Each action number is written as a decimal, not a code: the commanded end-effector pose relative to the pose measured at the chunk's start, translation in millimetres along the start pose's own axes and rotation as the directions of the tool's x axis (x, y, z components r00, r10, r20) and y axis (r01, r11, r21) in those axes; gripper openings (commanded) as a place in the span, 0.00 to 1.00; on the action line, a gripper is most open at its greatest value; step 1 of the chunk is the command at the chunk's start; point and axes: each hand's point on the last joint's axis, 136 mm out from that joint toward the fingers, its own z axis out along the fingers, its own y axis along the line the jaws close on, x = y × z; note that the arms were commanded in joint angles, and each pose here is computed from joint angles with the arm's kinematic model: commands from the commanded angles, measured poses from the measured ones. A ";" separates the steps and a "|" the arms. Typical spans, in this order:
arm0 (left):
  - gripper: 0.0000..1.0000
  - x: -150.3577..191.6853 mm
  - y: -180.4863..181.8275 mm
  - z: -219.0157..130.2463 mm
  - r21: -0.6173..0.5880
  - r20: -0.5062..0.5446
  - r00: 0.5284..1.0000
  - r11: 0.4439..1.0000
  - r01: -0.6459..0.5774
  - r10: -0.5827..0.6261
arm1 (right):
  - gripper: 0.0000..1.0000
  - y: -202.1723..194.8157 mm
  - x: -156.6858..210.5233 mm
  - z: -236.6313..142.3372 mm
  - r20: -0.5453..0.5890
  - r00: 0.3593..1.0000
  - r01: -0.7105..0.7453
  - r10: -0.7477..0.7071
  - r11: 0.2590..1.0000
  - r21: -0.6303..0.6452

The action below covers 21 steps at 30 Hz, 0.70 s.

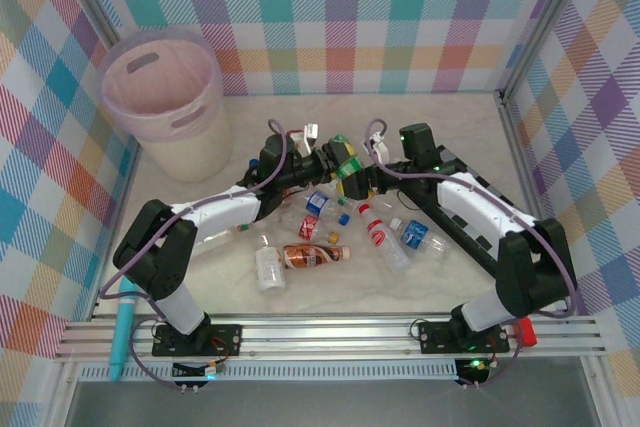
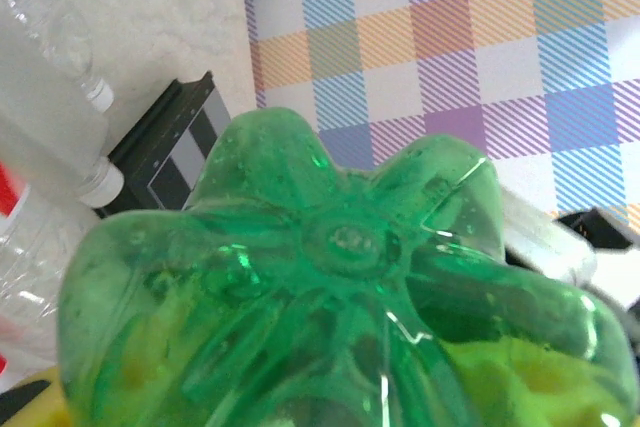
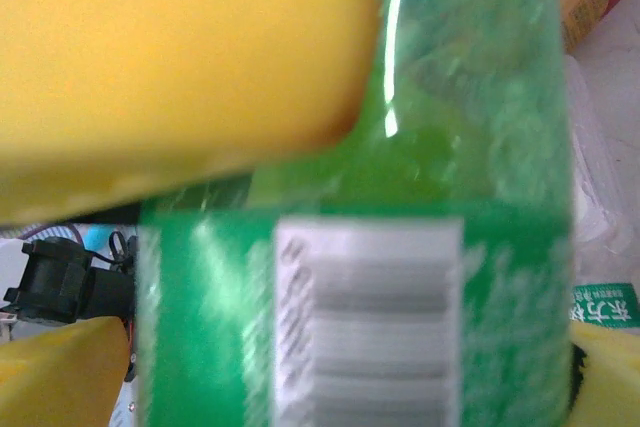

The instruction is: Put the plastic bottles in the bin

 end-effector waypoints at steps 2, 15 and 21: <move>0.40 -10.3 -22.0 -2.4 -0.029 -0.001 0.995 0.994 -0.102 0.102 | 1.00 19.8 -22.8 -39.8 0.084 0.994 0.064 -0.071 0.995 0.077; 0.22 -117.6 -107.3 -102.2 -0.232 0.123 0.896 0.890 -0.392 0.427 | 1.00 -36.1 15.3 -89.0 0.127 0.977 -0.206 0.170 0.908 0.365; 0.00 -185.7 -128.9 -191.4 -0.395 0.277 0.808 0.828 -0.397 0.519 | 0.99 -44.5 28.3 -93.8 0.145 0.965 -0.258 0.217 0.872 0.416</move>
